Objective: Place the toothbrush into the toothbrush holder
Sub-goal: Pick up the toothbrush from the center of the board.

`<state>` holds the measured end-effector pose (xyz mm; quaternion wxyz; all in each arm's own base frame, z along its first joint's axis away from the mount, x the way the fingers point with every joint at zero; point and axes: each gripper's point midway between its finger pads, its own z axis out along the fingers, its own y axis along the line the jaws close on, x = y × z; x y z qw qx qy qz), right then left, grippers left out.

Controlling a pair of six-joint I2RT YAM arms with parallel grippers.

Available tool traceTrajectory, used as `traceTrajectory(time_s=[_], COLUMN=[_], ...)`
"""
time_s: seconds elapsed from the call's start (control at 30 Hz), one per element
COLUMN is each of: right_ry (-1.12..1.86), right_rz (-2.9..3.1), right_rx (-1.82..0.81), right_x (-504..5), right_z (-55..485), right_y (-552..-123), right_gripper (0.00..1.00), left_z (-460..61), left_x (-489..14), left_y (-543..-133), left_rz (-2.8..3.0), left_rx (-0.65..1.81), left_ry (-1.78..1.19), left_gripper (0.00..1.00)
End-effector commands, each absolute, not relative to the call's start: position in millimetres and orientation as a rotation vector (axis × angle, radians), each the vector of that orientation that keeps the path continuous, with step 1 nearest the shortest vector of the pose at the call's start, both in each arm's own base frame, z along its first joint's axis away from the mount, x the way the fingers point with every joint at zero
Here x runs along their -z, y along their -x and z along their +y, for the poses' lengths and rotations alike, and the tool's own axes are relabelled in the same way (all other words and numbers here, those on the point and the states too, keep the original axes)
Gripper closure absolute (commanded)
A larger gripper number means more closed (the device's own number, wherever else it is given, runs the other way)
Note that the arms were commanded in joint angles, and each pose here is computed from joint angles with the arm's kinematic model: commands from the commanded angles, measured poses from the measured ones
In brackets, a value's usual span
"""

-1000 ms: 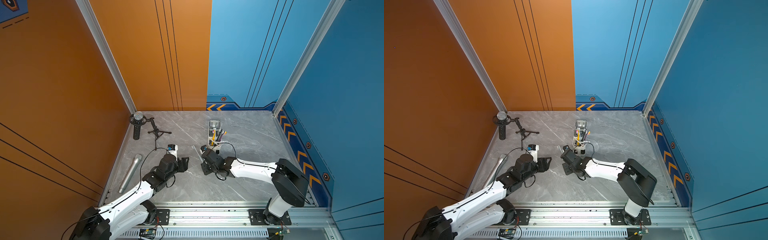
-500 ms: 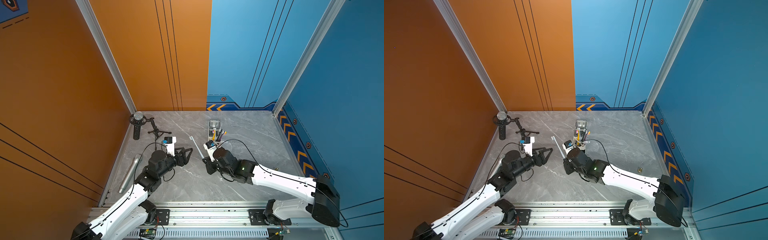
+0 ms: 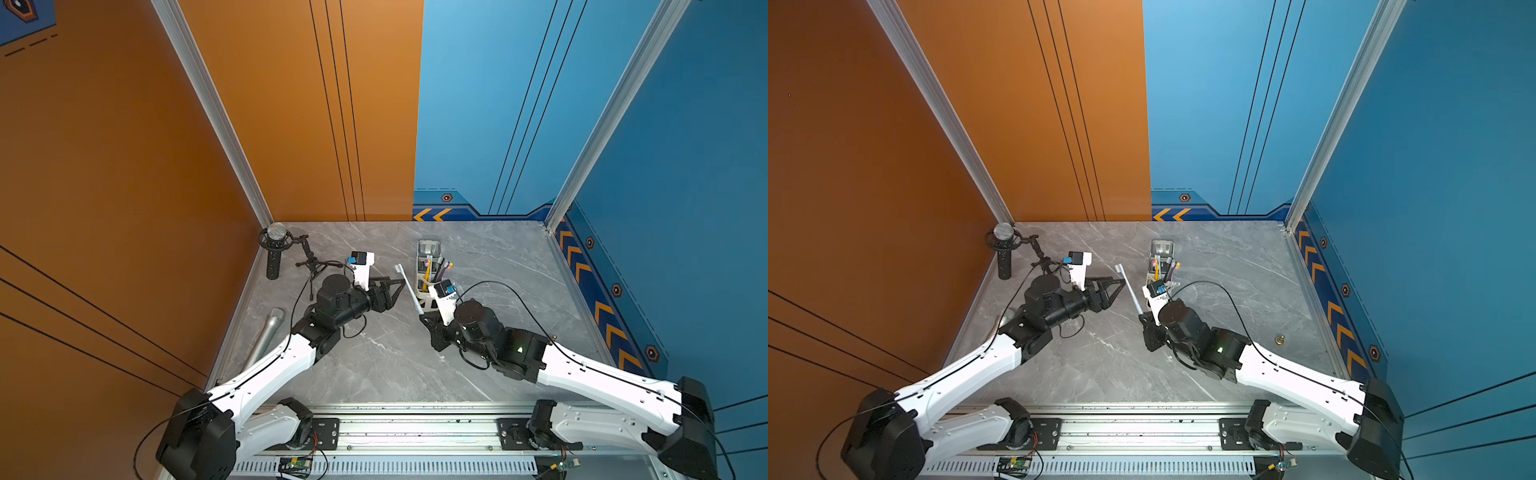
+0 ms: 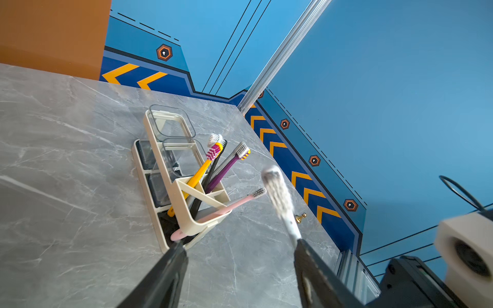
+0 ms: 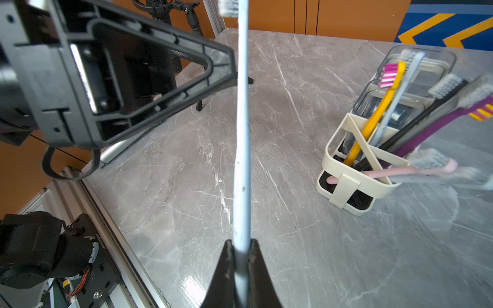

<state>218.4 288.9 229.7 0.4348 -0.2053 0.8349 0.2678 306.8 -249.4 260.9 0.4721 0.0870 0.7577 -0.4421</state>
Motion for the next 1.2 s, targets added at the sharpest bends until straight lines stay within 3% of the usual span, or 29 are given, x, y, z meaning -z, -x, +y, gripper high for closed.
traceTrajectory(time_s=[0.0,0.53,0.63,0.83,0.9,1.07,1.17], right_ry=[0.494,0.476,0.478,0.49,0.492,0.491,0.489], right_rz=[2.107,2.107,2.106,2.119,2.123,2.124,2.126], right_rx=[-0.625,-0.634,-0.635,-0.621,-0.618,-0.597,-0.588], right_x=[-224,-228,-227,-222,-221,-219,-218], right_z=[276,276,277,279,279,275,272], right_y=[-214,-216,-216,-218,-218,-218,-218], right_gripper=[1.0,1.0,1.0,1.0,1.0,1.0,1.0], left_z=[-270,-283,-289,-296,-297,-296,-297], left_x=[-294,-290,-288,-288,-288,-280,-279], left_y=[-303,-304,-306,-309,-310,-313,-314], left_rz=[1.755,1.751,1.752,1.745,1.746,1.766,1.77], left_rx=[1.14,1.158,1.181,1.195,1.193,1.188,1.19], left_ry=[-0.314,-0.336,-0.347,-0.365,-0.364,-0.358,-0.354], left_gripper=[0.34,0.37,0.44,0.77,0.8,1.0,1.0])
